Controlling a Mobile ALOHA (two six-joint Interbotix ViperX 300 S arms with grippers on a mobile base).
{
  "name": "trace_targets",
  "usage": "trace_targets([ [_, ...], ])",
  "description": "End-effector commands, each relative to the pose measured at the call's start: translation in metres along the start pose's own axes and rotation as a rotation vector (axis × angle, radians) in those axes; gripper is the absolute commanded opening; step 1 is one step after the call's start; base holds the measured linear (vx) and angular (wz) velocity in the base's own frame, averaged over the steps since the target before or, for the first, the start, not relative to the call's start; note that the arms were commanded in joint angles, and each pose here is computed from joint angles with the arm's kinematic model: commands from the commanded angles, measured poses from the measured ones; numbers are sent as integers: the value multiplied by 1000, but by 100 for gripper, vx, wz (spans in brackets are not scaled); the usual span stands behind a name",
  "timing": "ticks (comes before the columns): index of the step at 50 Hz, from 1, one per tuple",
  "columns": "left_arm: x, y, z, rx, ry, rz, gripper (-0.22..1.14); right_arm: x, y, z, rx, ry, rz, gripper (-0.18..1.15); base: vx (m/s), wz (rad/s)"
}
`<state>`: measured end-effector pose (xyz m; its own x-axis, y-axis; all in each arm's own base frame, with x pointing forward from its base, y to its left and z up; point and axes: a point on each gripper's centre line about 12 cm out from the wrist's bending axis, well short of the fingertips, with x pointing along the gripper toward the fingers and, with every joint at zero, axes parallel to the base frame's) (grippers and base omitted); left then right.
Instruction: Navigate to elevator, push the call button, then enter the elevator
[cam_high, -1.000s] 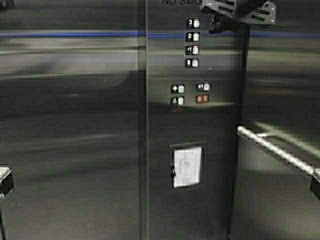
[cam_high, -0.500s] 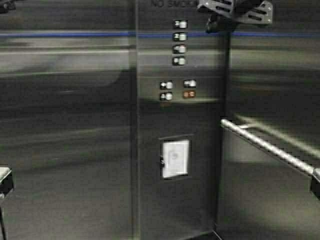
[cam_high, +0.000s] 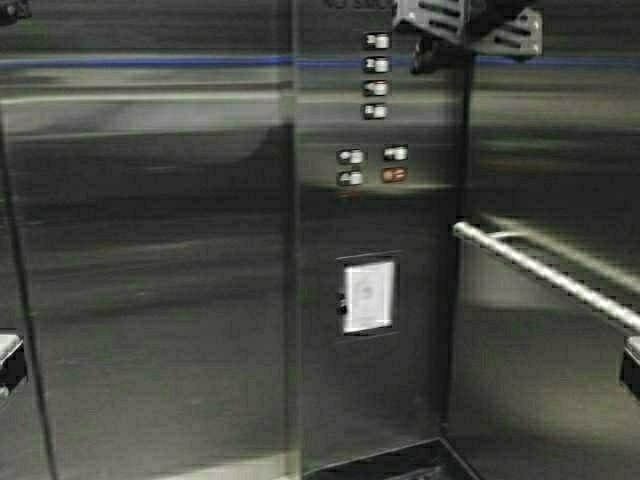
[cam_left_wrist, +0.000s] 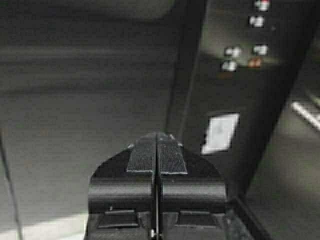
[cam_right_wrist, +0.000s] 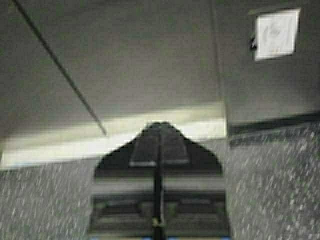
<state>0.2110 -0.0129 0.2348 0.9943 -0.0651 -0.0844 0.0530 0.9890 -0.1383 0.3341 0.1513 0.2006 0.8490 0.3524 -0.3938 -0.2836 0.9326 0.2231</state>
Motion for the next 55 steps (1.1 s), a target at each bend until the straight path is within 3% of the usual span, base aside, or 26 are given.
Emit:
trace_targets([
  [1, 3, -1, 9, -3, -25, -2, 2, 3, 3, 6, -1, -18, 9, 6, -8, 13],
  [55, 2, -1, 8, -17, -25, -1, 2, 4, 12, -2, -13, 3, 31, 6, -8, 27],
])
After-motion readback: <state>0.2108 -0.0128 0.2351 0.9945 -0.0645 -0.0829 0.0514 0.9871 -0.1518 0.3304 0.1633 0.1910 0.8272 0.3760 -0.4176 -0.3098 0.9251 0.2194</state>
